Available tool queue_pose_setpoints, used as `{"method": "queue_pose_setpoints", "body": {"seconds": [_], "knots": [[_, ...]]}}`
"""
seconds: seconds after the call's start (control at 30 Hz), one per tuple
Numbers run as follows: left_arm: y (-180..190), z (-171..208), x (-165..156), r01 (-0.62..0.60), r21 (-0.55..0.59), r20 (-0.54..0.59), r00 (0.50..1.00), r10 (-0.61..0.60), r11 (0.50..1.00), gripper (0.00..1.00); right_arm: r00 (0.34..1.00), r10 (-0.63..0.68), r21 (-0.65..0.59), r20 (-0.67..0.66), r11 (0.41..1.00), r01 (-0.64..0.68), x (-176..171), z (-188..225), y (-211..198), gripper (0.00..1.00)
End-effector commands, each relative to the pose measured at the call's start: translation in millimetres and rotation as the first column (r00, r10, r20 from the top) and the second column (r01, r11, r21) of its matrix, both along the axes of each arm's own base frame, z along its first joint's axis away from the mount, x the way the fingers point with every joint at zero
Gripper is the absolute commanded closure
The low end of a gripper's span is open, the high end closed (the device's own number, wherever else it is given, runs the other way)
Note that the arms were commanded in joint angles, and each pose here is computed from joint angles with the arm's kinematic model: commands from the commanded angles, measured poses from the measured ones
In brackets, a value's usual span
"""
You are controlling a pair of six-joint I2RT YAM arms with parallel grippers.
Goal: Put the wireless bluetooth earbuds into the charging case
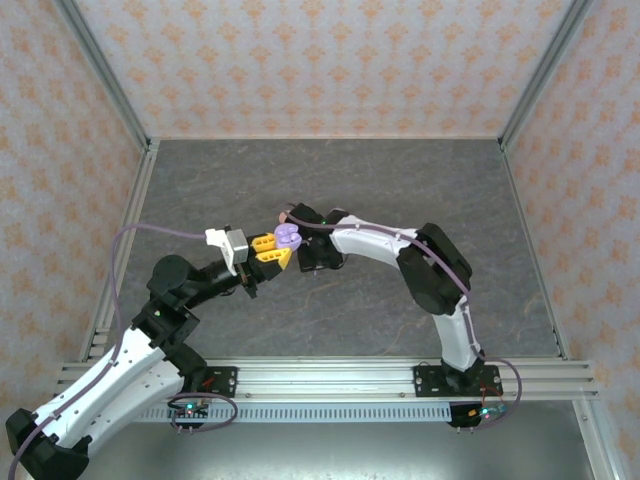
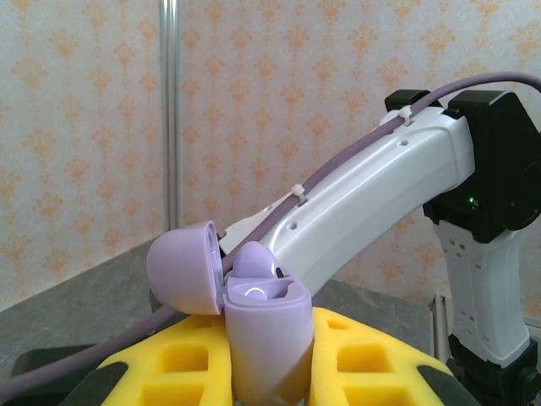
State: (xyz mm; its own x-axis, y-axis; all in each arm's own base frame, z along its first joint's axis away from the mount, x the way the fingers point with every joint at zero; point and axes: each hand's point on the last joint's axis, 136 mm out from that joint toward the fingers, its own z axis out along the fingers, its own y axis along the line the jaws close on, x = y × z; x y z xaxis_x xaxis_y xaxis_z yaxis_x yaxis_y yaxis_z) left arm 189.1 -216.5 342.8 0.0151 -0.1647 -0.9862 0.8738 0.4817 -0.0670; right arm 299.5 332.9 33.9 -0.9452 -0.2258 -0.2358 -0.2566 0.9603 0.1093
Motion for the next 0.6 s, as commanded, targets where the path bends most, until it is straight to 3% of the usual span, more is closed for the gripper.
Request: {"method": "queue_pose_setpoints", "body": {"seconds": [0.0, 0.57], "knots": [[-0.9, 6.3, -4.9, 0.015, 0.004, 0.034, 0.999, -0.015, 1.0, 1.0, 1.0, -0.01, -0.081, 0.018, 0.997, 0.011, 5.7, -2.1, -7.8, 0.54], [-0.5, 1.8, 0.0, -0.007, 0.019, 0.025, 1.0, 0.006, 1.0, 1.0, 0.999, 0.005, -0.097, -0.042, 0.995, -0.009, -3.6, -16.0, -4.1, 0.7]]}}
